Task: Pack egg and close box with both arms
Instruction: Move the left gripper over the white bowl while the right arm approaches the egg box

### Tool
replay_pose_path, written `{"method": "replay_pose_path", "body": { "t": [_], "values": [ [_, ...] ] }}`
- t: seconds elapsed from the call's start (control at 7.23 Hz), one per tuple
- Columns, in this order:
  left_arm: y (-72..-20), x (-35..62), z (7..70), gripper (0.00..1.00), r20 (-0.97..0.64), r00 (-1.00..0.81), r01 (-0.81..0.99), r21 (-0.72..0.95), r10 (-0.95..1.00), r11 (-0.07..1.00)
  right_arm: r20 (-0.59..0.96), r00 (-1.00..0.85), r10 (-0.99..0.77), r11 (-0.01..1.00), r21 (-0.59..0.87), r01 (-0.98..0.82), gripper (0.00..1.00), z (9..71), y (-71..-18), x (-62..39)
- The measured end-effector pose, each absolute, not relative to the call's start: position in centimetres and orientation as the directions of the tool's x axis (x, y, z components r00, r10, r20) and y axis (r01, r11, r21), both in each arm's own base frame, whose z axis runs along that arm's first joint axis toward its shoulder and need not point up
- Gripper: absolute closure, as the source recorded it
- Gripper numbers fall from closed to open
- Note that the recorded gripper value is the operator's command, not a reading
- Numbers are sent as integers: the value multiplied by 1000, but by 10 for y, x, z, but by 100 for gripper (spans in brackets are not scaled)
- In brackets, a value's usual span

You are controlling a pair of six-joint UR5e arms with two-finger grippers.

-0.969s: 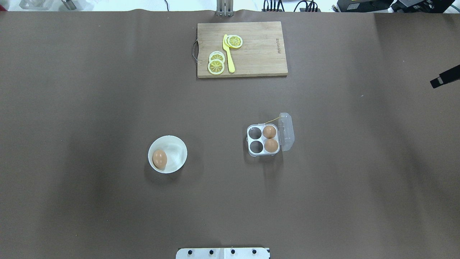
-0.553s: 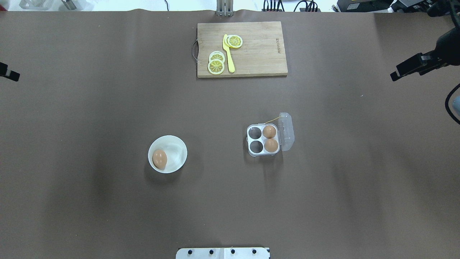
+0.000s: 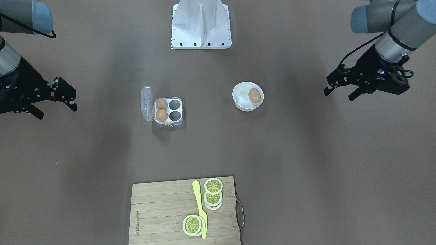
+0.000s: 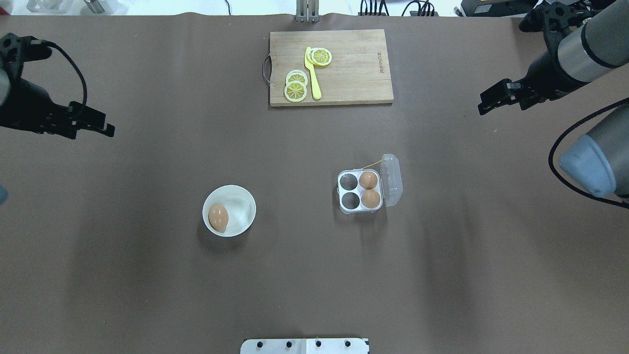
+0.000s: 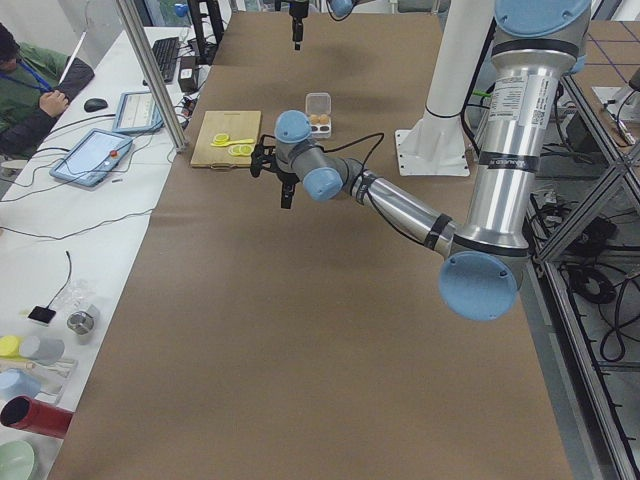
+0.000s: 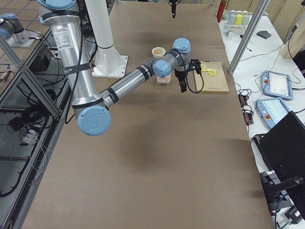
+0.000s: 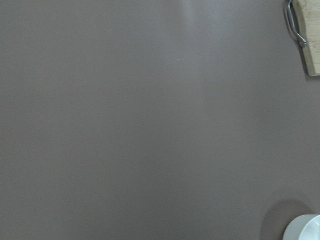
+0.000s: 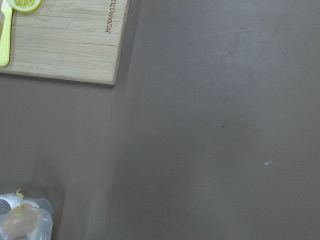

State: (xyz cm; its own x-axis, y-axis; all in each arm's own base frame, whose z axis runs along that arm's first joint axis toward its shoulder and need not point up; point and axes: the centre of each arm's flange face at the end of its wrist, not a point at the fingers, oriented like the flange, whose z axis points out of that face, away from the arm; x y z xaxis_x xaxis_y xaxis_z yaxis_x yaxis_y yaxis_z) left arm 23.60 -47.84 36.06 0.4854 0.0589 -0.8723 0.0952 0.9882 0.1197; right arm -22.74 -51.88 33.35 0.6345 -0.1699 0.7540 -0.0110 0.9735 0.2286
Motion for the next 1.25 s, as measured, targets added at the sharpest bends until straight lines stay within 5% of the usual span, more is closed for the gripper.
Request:
{"method": "replay_pose_path", "body": {
  "t": [0.55,1.25],
  "values": [
    [-421,390,285,2,-852,505,143,-76,-138,987,732,671,-121,977,207,-50,0,320,-502,-284],
    [-403,476,266,3,-745,649,157,-66,-153,985,728,674,-127,976,214,-47,0,319,-497,-294]
  ]
}}
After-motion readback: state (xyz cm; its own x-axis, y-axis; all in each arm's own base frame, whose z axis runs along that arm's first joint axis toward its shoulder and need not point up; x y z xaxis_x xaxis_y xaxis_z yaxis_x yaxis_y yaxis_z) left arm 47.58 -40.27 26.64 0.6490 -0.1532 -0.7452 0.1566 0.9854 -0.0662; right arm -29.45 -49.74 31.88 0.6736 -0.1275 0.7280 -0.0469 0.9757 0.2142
